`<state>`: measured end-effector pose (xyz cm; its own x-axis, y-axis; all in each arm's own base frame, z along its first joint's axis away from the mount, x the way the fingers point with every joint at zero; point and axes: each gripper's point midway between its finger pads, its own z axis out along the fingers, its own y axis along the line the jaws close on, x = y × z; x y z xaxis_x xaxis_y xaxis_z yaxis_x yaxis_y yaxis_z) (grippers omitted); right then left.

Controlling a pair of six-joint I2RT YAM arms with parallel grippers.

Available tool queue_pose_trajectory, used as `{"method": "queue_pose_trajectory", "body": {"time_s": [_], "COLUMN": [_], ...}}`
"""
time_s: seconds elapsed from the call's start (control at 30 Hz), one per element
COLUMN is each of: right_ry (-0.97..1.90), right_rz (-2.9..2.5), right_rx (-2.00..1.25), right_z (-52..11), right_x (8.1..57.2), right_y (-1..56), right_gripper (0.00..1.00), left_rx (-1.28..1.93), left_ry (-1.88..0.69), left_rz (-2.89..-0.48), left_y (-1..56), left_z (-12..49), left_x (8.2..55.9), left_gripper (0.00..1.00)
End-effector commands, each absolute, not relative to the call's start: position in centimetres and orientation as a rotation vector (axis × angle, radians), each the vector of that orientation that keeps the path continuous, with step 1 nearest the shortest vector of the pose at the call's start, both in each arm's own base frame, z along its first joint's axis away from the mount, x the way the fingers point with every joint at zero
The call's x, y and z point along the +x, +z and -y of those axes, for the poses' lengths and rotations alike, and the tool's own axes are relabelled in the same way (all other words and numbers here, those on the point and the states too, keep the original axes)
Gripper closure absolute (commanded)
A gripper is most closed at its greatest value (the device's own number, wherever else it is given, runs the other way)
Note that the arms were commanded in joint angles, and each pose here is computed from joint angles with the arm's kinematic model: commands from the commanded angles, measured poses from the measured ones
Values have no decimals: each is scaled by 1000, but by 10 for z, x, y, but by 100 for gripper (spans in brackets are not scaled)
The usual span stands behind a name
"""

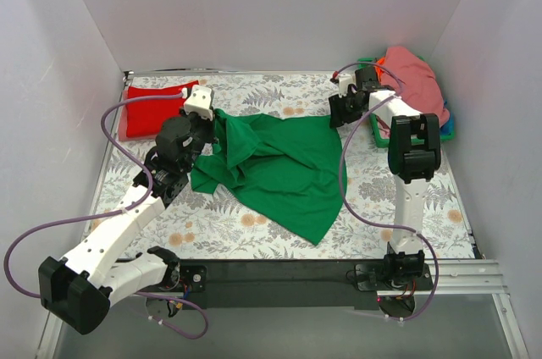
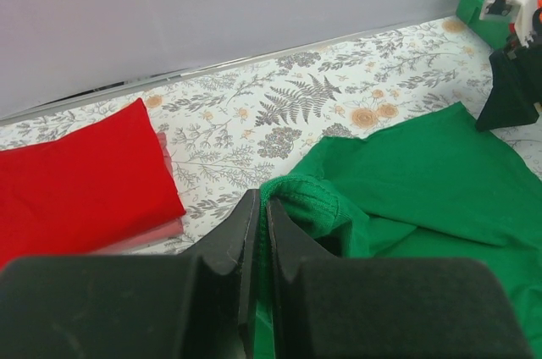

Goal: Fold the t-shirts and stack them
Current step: Flatten the tshirt out

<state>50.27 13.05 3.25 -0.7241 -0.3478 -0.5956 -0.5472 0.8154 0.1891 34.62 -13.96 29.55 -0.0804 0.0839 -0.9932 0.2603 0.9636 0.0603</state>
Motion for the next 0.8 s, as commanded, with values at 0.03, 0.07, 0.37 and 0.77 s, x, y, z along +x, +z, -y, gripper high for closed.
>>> {"method": "queue_pose_trajectory", "body": {"time_s": [0.03, 0.07, 0.37, 0.77], "right_ry": [572, 588, 684, 518], "right_rz": [-2509, -2517, -2562, -2236], "right_rx": [-651, -656, -666, -793], "right_z": [-140, -143, -155, -148], "right_x": [491, 488, 475, 479], "right_y": [16, 12, -3, 148], "right_gripper": [48, 49, 72, 99], "left_rx": [223, 225, 226, 184], "left_ry": [-159, -162, -175, -173], "left_rz": [-1581, -1582, -1603, -1505], "left_y": [330, 330, 326, 371], "left_z": [135, 136, 138, 125], "left_x": [346, 347, 346, 332], "left_gripper": [100, 100, 100, 100]}}
